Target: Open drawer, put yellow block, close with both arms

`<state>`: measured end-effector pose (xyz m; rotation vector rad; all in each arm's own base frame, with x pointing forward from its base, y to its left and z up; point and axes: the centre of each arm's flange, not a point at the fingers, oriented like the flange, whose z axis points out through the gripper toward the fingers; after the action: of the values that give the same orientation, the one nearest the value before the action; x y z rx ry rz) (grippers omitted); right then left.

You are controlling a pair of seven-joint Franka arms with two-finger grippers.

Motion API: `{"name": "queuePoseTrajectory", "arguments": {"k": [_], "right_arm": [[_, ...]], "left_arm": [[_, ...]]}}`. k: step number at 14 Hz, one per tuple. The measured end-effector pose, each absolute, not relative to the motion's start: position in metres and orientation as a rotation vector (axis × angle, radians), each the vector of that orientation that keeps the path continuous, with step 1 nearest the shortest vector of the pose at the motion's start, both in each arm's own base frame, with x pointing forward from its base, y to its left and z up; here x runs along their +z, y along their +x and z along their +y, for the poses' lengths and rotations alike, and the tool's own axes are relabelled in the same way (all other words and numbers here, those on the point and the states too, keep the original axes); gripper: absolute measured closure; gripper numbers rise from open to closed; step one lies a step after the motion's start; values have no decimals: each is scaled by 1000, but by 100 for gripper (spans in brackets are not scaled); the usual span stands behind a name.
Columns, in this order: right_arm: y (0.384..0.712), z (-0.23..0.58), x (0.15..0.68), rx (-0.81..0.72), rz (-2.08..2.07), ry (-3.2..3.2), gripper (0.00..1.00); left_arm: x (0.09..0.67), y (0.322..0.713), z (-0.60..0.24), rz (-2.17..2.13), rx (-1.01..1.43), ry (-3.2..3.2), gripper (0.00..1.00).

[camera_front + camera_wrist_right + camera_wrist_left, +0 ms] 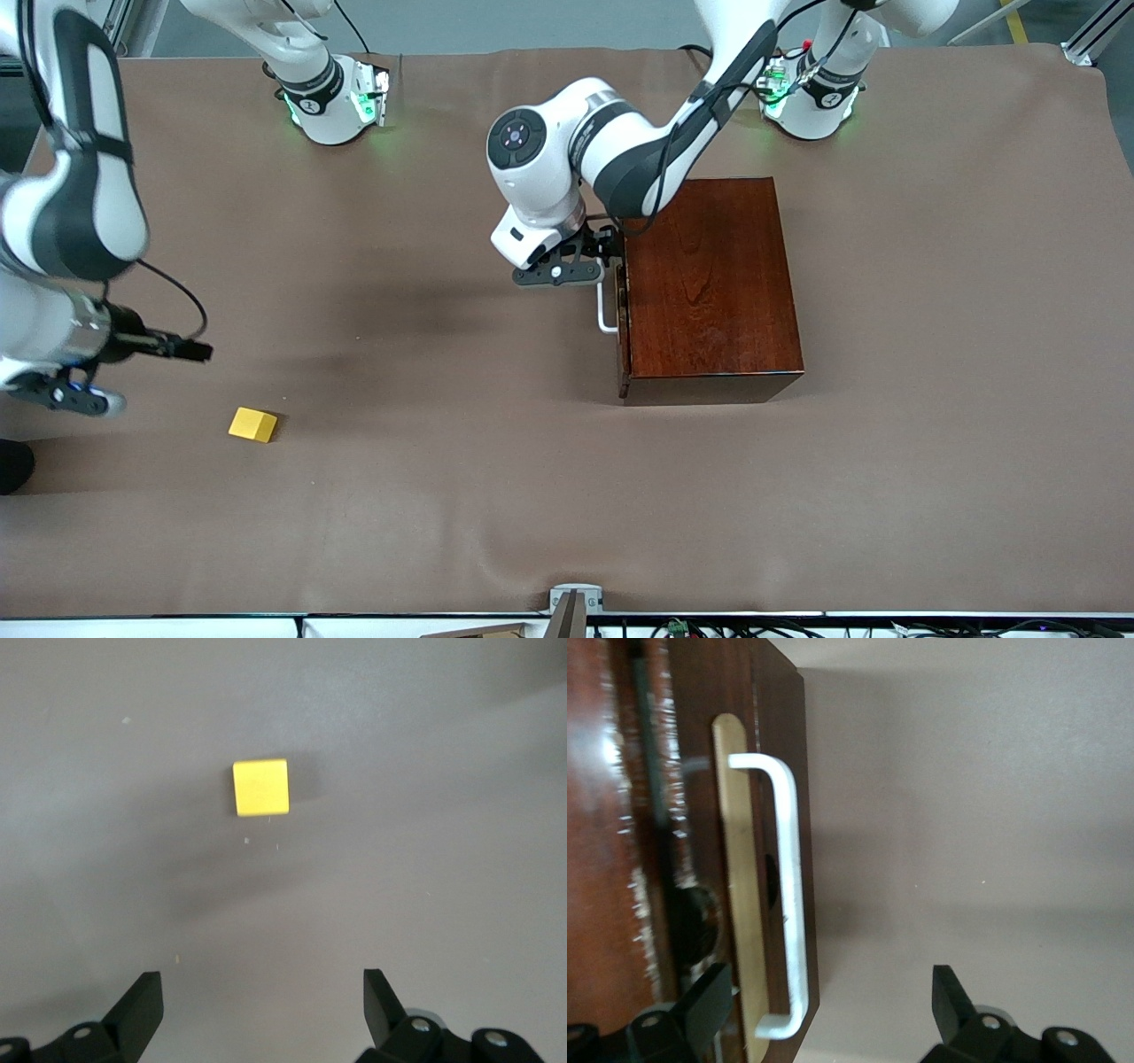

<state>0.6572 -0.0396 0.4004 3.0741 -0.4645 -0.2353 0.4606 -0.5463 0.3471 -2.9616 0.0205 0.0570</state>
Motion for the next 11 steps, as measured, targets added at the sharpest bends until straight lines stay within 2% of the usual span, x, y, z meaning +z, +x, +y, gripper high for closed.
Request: {"name": "queuePoseTrajectory", "arguments": {"k": [5,11], "right_arm": [[684,-41,315,-162,-512,3063,0],[698,-47,254,-52,-519,3065,0]], "left_arm": [[329,466,-544,28,37,-2932,0],[316,466,-545,35,47,-2916,0]]}}
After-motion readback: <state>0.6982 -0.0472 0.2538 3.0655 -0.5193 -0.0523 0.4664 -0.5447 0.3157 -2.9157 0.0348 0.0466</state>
